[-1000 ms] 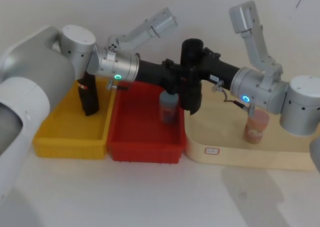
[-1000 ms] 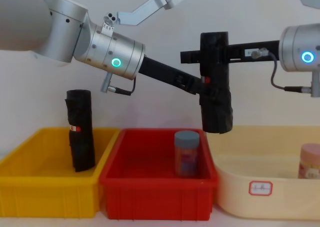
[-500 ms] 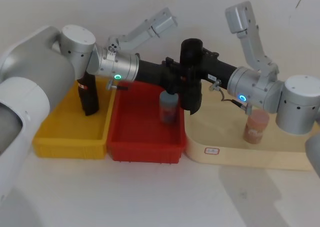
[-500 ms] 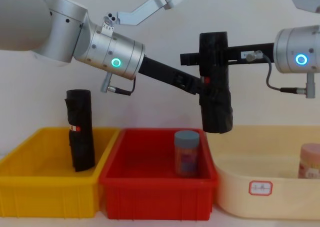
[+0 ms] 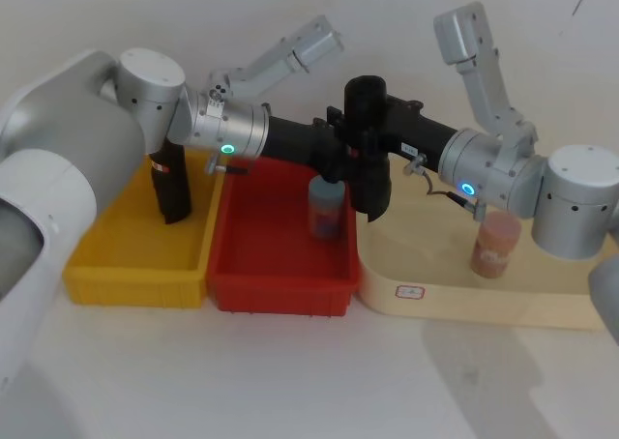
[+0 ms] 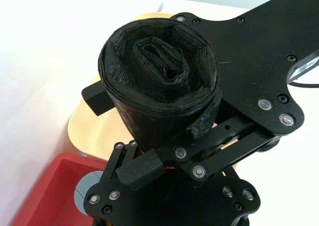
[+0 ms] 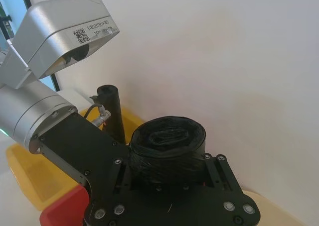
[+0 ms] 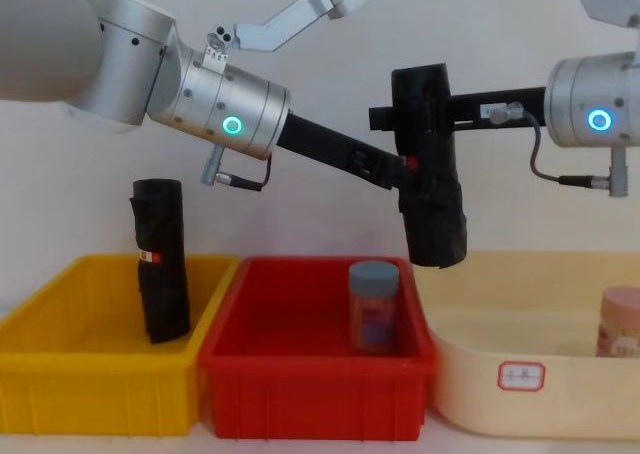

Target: Pick up the garbage bag with the one hand and transfer it to the other hand.

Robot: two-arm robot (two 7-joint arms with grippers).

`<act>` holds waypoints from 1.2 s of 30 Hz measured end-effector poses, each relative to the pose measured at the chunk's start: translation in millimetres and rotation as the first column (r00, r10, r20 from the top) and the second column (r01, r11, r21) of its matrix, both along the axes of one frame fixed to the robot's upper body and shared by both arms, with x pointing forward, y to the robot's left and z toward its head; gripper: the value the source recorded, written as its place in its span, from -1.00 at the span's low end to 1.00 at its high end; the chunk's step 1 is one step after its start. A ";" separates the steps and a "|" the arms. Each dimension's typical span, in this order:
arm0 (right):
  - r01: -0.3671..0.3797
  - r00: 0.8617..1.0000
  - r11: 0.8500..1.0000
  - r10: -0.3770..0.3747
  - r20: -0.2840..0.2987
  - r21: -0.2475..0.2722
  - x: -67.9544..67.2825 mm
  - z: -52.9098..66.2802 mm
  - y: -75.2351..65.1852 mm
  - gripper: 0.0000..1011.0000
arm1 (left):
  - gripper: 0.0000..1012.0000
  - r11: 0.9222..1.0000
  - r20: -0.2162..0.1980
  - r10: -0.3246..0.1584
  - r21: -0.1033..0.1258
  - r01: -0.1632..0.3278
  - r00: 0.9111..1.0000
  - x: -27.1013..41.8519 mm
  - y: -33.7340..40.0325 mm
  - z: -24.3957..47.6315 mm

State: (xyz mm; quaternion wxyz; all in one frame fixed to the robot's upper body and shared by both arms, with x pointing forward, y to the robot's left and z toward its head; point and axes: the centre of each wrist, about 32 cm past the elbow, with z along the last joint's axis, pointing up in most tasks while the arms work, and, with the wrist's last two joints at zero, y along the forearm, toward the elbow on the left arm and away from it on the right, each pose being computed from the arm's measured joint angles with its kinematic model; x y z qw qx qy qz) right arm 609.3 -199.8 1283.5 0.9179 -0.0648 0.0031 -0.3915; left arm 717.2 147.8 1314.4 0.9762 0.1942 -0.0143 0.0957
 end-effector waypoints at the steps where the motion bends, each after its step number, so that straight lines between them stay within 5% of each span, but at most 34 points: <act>1: 0.000 1.000 1.000 0.000 0.000 0.000 0.0 0.0 0.0 0.06 | -0.17 1.000 0.000 0.000 0.000 0.000 1.000 0.0 0.0 0.0; 18: 0.001 1.000 1.000 -0.001 0.001 -0.002 0.4 -0.2 0.7 0.06 | -0.14 1.000 0.000 0.000 0.000 0.000 1.000 0.0 -0.1 0.0; 36: 0.014 1.000 1.000 -0.014 0.013 -0.004 -1.3 0.3 -0.5 0.06 | 0.91 1.000 0.000 0.000 -0.001 0.000 1.000 0.0 -0.1 0.1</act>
